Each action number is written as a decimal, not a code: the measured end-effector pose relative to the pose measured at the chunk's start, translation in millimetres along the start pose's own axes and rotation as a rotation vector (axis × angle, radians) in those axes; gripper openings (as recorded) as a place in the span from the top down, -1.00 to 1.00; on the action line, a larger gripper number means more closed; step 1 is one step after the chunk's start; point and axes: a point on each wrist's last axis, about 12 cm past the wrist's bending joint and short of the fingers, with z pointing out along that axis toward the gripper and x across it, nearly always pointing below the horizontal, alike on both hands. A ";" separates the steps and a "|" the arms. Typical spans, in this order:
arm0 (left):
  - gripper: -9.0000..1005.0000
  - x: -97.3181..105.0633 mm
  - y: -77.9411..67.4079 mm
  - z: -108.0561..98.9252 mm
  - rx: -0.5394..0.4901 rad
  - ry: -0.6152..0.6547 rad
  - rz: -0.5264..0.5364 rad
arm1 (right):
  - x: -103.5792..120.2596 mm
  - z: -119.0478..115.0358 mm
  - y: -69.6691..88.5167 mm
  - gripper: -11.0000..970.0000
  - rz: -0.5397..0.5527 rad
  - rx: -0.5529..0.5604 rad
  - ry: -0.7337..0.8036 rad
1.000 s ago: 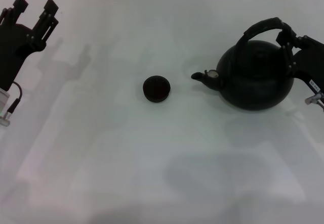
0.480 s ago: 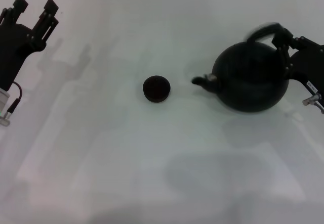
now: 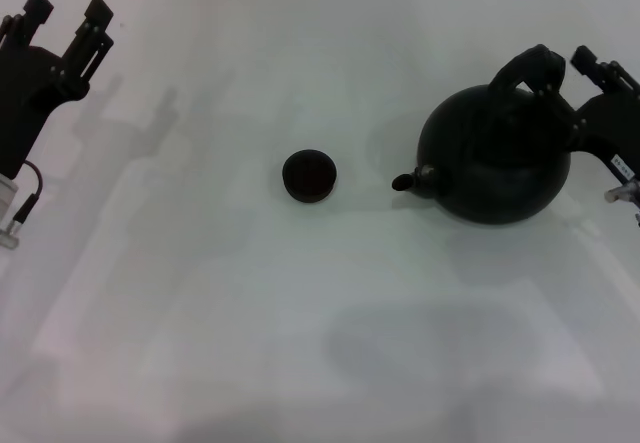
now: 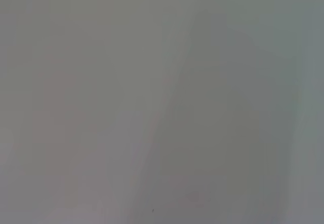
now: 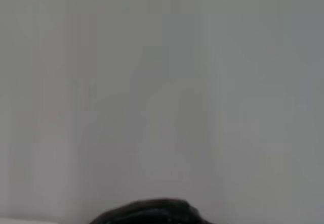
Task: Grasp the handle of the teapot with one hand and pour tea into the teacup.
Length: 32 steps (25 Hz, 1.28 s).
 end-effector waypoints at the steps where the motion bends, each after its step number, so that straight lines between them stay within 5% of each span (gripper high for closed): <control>1: -0.55 0.0 0.1 -0.1 -0.001 0.000 0.000 | -0.4 -2.0 -0.1 0.08 0.006 0.001 -0.008; 13: -0.55 1.0 3.2 -0.1 -0.023 0.011 0.039 | 6.1 -46.8 -2.0 -0.81 0.027 0.053 -0.056; 25: -0.55 8.2 14.6 -11.1 -0.282 -0.013 0.030 | 0.2 -70.3 -5.9 -0.80 -0.030 0.198 -0.163; 32: -0.55 11.5 16.7 -12.6 -0.302 0.015 0.026 | -0.6 -66.1 -4.9 -0.80 -0.026 0.192 -0.166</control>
